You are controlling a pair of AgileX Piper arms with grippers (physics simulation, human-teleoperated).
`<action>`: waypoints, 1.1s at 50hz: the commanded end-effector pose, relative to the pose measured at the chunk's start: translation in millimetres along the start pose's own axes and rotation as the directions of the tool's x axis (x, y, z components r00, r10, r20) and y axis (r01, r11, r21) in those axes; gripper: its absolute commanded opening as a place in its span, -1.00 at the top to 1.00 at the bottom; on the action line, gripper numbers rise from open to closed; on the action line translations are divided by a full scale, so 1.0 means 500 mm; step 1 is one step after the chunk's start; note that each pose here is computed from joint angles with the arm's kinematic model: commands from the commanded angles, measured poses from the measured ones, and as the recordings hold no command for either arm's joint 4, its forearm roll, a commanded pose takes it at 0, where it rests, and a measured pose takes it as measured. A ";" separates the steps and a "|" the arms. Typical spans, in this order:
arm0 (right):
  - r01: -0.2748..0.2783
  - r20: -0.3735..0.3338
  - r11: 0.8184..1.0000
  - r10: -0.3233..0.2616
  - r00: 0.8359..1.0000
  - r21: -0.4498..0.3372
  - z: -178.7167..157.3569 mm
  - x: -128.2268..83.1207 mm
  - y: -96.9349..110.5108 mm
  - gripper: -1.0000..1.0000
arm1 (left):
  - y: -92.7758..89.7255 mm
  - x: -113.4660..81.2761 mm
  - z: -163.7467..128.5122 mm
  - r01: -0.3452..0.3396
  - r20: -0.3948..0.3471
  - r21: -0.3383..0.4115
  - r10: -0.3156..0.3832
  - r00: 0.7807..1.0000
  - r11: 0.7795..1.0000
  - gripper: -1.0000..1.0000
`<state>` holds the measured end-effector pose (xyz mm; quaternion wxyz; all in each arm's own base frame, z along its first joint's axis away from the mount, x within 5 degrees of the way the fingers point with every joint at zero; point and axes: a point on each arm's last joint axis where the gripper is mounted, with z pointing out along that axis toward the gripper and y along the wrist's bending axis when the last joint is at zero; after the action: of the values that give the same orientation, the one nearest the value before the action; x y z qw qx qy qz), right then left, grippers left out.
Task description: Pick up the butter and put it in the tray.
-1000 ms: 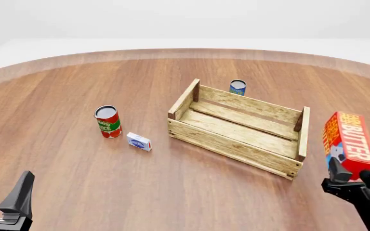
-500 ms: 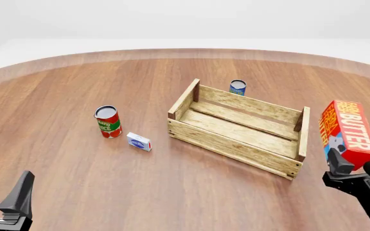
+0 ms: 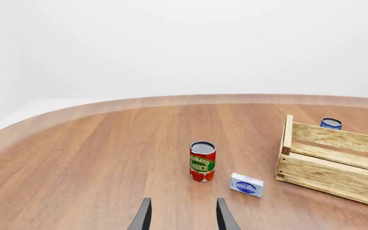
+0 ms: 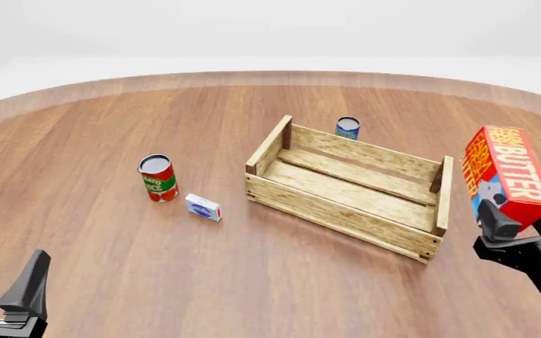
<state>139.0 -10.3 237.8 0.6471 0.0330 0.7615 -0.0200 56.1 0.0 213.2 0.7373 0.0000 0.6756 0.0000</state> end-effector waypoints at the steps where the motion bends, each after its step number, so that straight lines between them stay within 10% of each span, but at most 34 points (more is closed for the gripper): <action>1: -0.002 0.044 1.000 0.003 0.999 -0.021 0.002 -0.046 0.006 1.00 | 0.000 0.000 0.000 0.000 0.000 0.000 0.000 1.000 1.000 -1.00; 55: 0.064 0.000 0.985 -0.065 0.998 -0.163 0.104 -0.100 0.067 1.00 | 0.000 0.000 0.000 0.000 0.000 0.000 0.000 1.000 1.000 -1.00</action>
<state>187.5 12.9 267.7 0.6358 -0.0406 0.7707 0.0099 56.1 0.0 213.2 0.7373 0.0000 0.6756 0.0000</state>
